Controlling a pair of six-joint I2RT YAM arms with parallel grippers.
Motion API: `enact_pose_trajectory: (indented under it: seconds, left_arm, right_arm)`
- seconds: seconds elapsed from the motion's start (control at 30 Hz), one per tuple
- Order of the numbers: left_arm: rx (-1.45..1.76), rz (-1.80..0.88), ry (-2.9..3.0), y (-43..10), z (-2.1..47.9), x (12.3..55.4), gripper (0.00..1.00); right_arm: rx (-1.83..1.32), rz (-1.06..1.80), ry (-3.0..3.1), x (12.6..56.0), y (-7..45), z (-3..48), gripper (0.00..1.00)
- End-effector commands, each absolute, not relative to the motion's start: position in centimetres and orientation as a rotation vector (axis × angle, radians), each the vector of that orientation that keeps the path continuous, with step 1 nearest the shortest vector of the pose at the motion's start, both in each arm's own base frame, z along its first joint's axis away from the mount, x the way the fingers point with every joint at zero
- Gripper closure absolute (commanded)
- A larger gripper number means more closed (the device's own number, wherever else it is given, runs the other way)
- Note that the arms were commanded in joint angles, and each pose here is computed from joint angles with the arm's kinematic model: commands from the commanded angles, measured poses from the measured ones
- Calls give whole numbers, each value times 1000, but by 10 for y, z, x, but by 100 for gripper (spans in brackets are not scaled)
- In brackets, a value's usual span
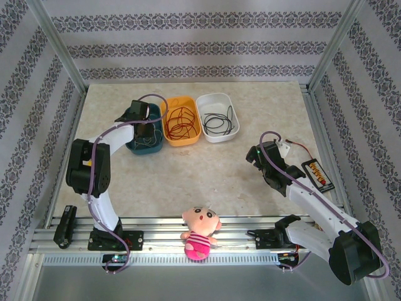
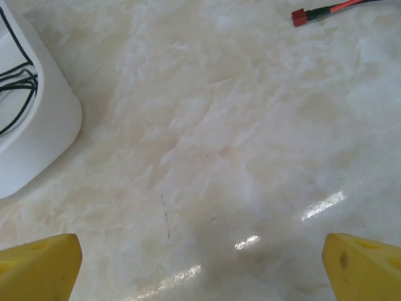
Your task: Untangle the cables
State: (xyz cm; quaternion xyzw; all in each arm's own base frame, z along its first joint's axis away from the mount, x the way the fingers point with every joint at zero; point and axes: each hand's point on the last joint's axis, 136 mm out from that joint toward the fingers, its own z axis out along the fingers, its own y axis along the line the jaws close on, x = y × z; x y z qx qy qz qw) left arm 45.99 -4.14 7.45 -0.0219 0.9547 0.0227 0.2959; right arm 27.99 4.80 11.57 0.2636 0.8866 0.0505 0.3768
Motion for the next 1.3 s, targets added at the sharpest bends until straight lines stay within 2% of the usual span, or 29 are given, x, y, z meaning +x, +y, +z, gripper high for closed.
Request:
enact_pose_trajectory:
  seconds: [0.0,0.1,0.27,0.37,0.6,0.63,0.8,1.27]
  left_arm:
    - [-90,79,2509,-33,93,468,77]
    - [-88,57,2491,-35,103,467,61]
    - [-98,1,2455,-39,122,454,56]
    - [-121,-29,2421,-39,134,438,47]
    - [-216,95,2309,-9,149,387,3]
    - [-221,123,2287,-4,149,382,1]
    - [-188,179,2164,6,141,368,1]
    - [-139,186,1768,26,145,363,1]
  right_arm:
    - [666,142,2253,286,49,126,2]
    - [666,138,2250,285,48,127,2]
    - [660,128,2246,285,47,127,2]
    - [648,116,2245,285,46,128,2]
    - [610,62,2225,284,38,132,2]
    - [606,52,2218,284,36,133,2]
    - [589,4,2176,283,26,134,2]
    - [518,-179,1994,283,-7,147,2]
